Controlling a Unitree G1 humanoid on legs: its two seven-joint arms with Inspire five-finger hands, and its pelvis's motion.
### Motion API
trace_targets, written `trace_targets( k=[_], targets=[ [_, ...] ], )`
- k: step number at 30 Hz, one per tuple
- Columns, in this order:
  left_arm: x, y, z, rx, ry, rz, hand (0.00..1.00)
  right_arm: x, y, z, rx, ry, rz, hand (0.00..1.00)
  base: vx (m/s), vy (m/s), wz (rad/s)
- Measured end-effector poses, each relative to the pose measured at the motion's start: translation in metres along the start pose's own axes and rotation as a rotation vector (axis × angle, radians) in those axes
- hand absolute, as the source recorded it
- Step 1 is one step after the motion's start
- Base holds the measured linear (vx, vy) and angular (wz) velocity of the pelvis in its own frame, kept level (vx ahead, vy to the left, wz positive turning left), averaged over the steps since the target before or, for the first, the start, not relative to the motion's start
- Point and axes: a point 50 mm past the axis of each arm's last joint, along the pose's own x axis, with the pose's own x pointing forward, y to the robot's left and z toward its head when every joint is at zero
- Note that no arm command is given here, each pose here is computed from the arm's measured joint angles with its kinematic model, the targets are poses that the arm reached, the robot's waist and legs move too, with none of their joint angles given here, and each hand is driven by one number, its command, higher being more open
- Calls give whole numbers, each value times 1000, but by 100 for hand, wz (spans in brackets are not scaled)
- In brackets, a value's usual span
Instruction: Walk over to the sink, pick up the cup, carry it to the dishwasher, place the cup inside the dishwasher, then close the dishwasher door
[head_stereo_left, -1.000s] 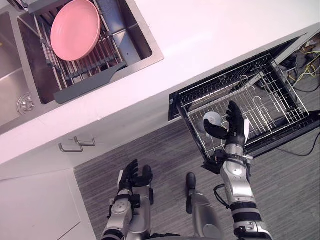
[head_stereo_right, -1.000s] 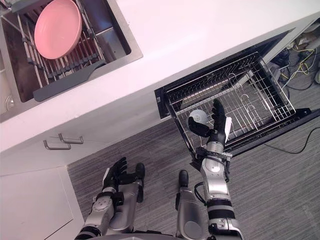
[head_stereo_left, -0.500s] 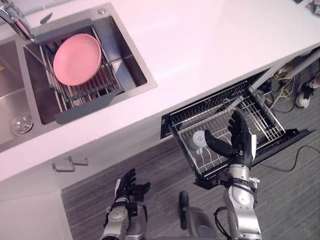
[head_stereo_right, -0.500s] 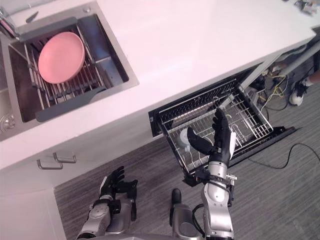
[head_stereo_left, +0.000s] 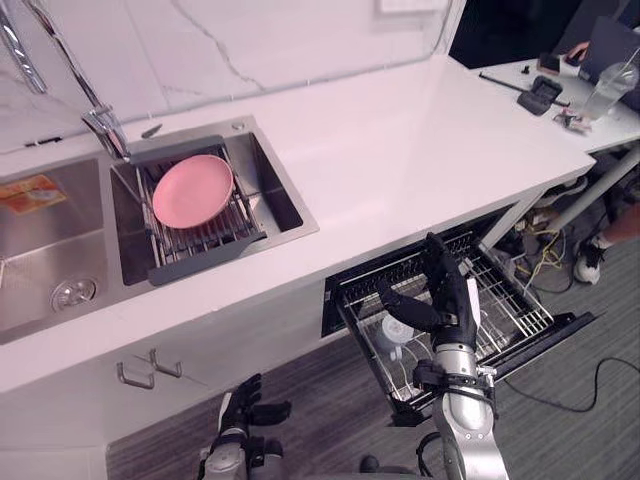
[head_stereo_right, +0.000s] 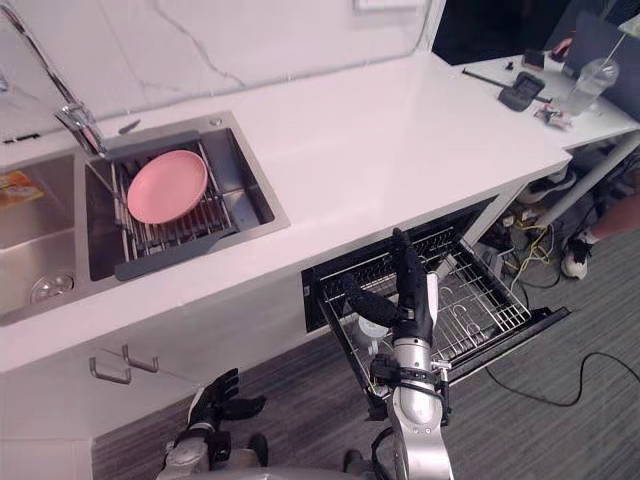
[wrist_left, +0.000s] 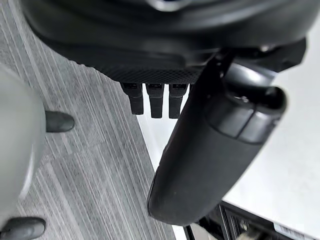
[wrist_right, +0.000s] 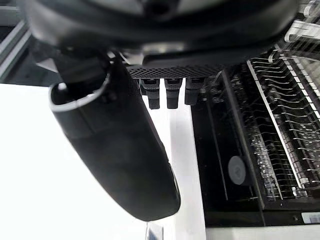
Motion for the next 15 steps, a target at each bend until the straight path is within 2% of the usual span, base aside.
trace_targets(
  k=[5, 9, 15],
  targets=[
    [-1, 6, -4, 20, 10, 11, 90, 0, -2, 1, -55, -14, 29, 90, -63, -6, 70],
    [-1, 10, -4, 49, 14, 18, 90, 7, -6, 4, -111, -44, -13, 90, -12, 45, 77],
    [0, 13, -6, 68, 23, 21, 90, 12, -10, 2, -140, -43, -31, 90, -27, 121, 8]
  ],
)
